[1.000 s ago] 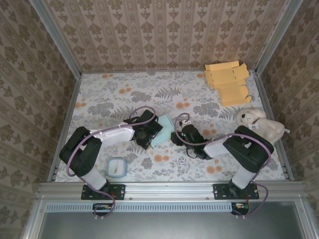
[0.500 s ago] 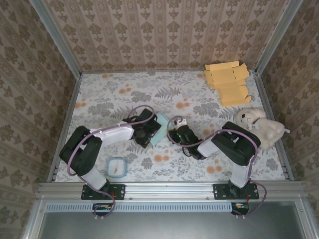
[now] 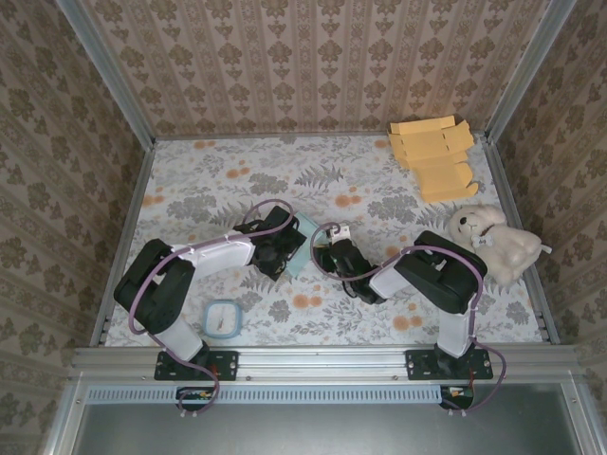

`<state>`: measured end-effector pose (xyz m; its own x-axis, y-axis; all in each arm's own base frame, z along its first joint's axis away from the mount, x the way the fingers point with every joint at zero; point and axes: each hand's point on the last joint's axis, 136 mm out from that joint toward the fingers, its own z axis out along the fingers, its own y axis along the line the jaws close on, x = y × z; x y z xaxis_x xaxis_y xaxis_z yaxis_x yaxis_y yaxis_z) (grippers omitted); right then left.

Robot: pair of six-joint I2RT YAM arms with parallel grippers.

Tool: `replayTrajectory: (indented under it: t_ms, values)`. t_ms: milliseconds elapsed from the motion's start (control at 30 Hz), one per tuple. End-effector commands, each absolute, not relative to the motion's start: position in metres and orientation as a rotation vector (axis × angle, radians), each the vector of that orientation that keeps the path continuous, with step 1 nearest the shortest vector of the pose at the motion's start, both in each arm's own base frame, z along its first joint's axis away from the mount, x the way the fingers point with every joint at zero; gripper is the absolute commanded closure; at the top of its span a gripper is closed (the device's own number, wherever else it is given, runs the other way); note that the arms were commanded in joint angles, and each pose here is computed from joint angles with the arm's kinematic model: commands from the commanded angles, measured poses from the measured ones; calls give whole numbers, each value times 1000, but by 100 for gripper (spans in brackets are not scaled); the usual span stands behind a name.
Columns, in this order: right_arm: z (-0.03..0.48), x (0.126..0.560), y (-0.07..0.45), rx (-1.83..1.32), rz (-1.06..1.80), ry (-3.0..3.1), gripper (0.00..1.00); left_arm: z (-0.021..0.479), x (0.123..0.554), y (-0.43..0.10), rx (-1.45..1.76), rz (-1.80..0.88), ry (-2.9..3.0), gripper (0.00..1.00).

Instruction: Fold the paper box

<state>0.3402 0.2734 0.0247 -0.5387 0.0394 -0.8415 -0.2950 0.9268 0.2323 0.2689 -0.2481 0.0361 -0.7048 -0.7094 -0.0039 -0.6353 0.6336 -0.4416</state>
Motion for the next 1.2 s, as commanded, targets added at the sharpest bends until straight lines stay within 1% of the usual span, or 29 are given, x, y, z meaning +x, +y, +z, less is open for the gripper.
replayTrajectory:
  t_ms: [0,200,367,767,933,1167]
  values:
    - [-4,294,313,-352,610,2246,54,2,234,-237,-1136,-450,2844,7]
    - [-3,276,324,-401,671,2273,54,2,233,-234,-1154,-436,2839,7]
    - [3,266,338,-408,785,2272,58,2,233,-234,-1164,-432,2837,7]
    - [18,263,373,-407,986,2187,65,-2,230,-237,-1155,-432,2852,7]
    - [20,271,370,-372,967,2181,66,-1,229,-239,-1145,-446,2859,7]
    - [8,289,339,-244,920,2231,66,20,239,-244,-1054,-506,2846,7]
